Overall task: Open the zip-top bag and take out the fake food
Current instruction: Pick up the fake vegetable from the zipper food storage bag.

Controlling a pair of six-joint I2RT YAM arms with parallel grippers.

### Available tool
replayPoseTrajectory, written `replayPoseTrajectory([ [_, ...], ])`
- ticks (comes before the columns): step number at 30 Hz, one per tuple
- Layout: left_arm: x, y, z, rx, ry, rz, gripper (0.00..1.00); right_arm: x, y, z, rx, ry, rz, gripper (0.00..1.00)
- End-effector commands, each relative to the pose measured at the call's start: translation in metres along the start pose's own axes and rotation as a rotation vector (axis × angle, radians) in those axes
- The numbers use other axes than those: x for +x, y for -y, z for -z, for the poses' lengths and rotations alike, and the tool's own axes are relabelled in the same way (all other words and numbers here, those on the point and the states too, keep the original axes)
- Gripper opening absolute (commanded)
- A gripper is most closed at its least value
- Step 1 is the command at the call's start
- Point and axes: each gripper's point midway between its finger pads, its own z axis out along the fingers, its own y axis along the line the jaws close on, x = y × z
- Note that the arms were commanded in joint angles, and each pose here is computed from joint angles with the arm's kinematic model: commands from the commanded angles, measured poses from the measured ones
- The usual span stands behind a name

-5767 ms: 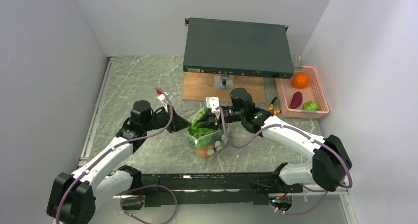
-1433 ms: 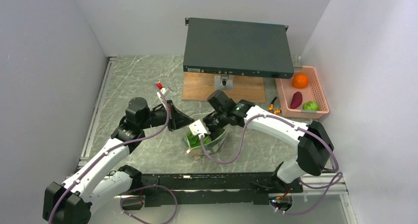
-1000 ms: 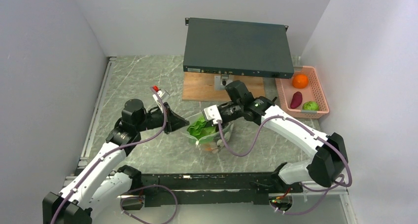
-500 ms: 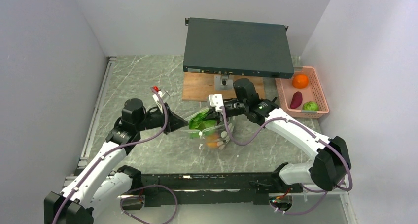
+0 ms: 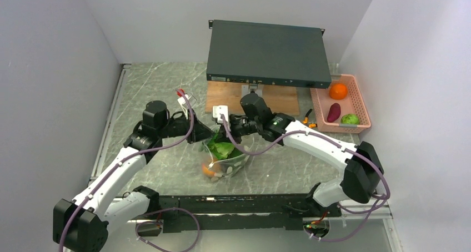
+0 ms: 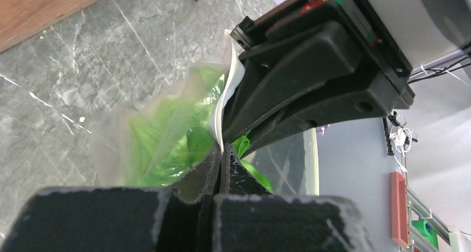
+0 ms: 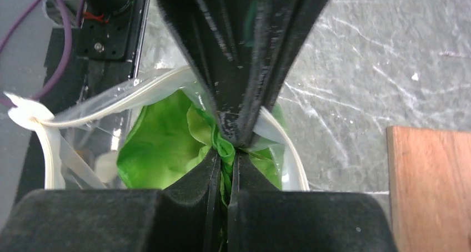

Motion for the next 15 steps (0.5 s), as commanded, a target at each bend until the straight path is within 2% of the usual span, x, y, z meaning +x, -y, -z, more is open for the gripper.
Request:
replayPoseTrajectory([
  [1, -0.014, 0.024, -0.001, 0.074, 0.022, -0.072, 0.00, -0.045, 0.025, 0.009, 0.117, 0.086, -0.129, 0.00],
  [7, -0.002, 0.012, 0.002, 0.001, -0.010, -0.080, 0.00, -0.056, 0.017, 0.037, 0.087, 0.151, -0.076, 0.00],
  [15, 0.002, 0.002, 0.010, -0.053, -0.007, -0.090, 0.00, -0.039, 0.005, 0.068, 0.062, 0.147, -0.019, 0.00],
])
